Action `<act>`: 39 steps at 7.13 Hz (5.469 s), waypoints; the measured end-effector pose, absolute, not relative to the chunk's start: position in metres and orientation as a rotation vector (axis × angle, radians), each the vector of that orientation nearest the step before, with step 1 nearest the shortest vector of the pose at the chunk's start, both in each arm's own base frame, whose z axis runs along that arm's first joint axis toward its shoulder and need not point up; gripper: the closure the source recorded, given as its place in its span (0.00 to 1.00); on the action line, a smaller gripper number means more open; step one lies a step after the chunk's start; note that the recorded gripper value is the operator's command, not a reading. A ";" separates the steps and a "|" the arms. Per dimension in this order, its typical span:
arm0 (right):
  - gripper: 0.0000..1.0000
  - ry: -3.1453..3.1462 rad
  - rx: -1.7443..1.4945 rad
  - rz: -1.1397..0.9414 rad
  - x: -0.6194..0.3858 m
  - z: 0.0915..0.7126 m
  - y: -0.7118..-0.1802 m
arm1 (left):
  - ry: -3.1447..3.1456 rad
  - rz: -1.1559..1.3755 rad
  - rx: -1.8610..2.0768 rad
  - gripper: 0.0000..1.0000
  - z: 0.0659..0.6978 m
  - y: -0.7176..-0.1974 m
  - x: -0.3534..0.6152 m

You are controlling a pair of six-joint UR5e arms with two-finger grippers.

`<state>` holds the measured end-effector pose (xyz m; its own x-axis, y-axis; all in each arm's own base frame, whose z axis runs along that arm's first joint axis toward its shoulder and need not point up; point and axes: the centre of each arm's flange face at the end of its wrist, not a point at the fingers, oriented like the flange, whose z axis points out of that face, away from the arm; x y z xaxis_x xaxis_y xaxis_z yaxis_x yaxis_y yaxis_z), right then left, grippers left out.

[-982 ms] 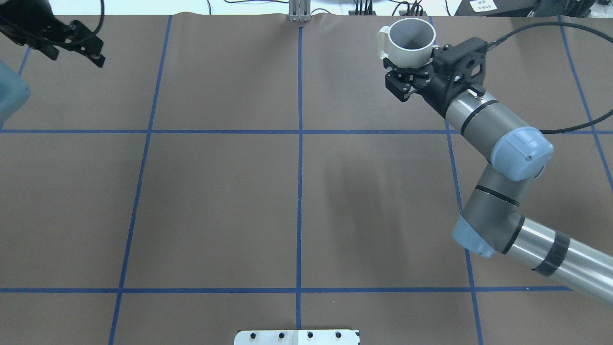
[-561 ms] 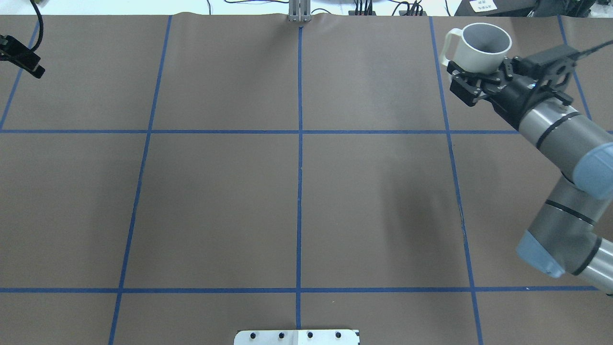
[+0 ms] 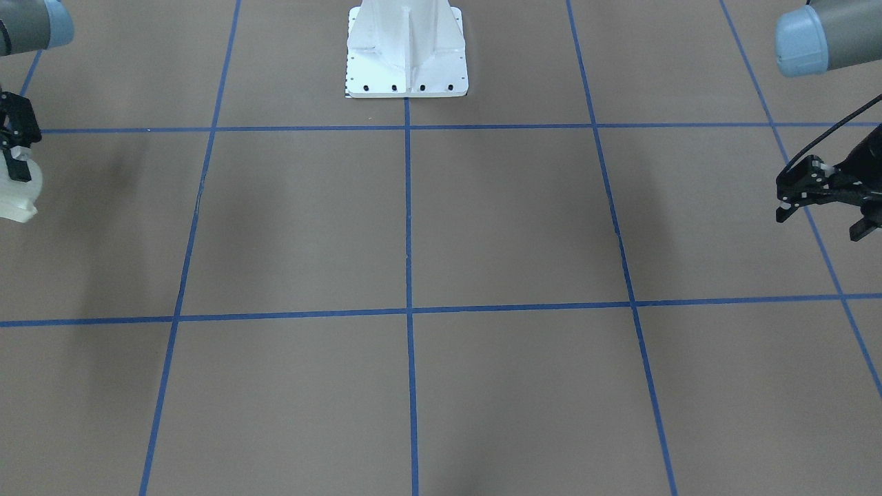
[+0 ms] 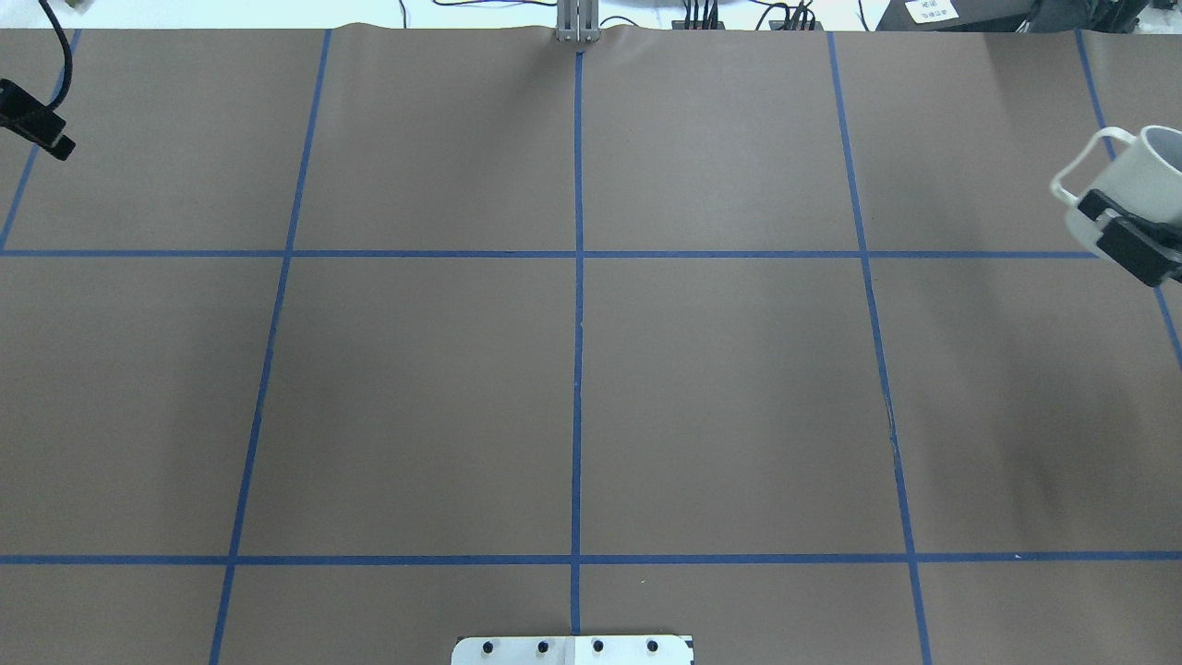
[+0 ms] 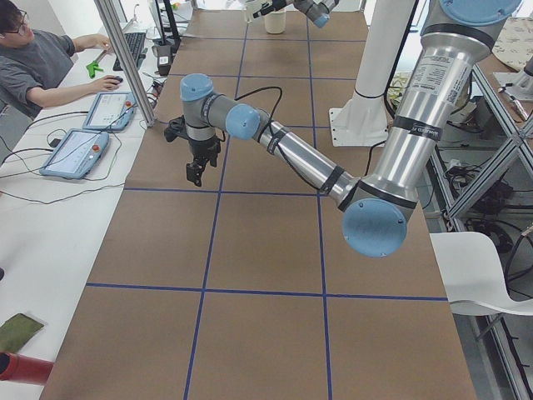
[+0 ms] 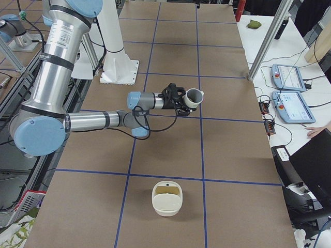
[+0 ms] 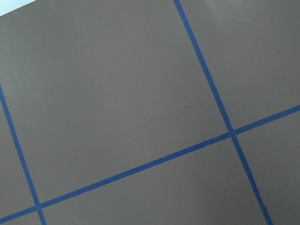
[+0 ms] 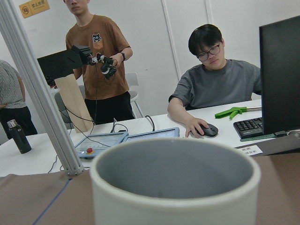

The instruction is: Left arm hands cup to right arm to dump lemon

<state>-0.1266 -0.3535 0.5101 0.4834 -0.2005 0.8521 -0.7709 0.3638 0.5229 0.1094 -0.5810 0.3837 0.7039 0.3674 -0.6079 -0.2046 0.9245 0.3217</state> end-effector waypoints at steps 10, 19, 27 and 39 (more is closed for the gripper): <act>1.00 -1.595 0.790 1.199 0.012 0.722 -0.253 | 0.730 0.321 0.253 0.00 0.373 -0.581 0.110; 1.00 -2.102 0.267 1.667 0.039 0.752 -0.242 | 0.732 0.326 0.262 0.00 0.367 -0.582 0.111; 0.97 -2.253 0.084 1.841 0.051 0.760 -0.253 | 0.733 0.326 0.264 0.00 0.366 -0.583 0.112; 1.00 -1.421 0.897 0.858 -0.011 0.644 -0.307 | 0.729 0.314 0.238 0.00 0.379 -0.581 0.111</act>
<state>-0.0112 -0.3073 0.6444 -0.0145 -0.0368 0.9992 -0.9014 0.4329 0.0029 0.1113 -0.5812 0.3790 0.7025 0.3617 -0.6129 -0.1976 0.9265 0.3203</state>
